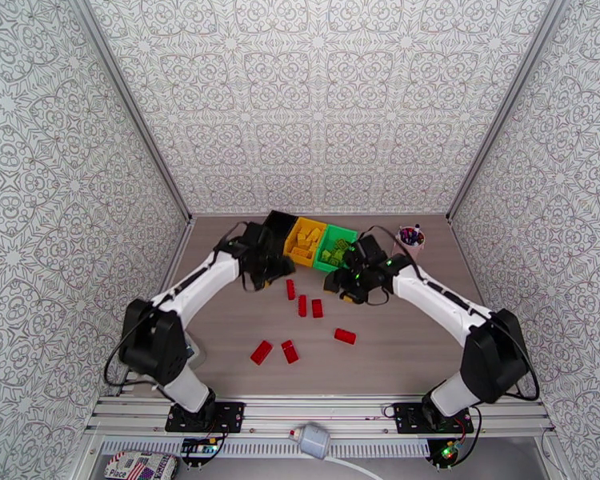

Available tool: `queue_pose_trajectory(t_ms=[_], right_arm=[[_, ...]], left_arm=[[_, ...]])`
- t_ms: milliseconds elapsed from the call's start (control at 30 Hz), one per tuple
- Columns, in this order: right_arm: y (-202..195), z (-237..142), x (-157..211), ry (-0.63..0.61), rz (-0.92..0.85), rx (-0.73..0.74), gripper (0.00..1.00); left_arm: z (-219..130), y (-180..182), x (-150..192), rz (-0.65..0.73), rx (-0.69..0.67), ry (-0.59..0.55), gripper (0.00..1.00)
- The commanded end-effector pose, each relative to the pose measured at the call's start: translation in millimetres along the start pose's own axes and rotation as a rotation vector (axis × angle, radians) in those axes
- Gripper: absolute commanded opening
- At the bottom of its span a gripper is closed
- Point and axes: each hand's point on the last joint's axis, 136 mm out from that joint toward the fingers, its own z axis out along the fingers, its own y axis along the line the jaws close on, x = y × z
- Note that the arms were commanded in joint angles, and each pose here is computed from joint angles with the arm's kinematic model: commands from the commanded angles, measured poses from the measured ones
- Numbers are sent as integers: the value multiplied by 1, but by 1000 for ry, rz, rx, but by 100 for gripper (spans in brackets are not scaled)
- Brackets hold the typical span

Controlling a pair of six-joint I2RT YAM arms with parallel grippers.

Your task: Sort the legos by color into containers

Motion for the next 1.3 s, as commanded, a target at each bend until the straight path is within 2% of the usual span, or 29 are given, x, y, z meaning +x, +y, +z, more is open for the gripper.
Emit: queue_pose_trajectory(t_ms=[0,233,400,567,733,900,1267], right_arm=[[-7,2,24,-2,-28,63,63],[-7,7,79,19,-97,106,63],[-17,3,102,7,-85,107,63],[-24,-9,110,-30,-53,96,63],[-30,-19,113,-57,-35,86,63],[-31,-21,116,-63,-27,77,63],[-26,-16,115,-54,-44,80,63]], left_arm=[[-2,40,40,-13,-142,16,86],[15,80,104,-63,-151,52,89],[30,79,127,-8,-131,78,89],[41,72,144,61,-114,97,89],[45,81,159,92,-178,123,84],[45,98,167,69,-267,132,73],[56,105,170,41,-320,150,58]])
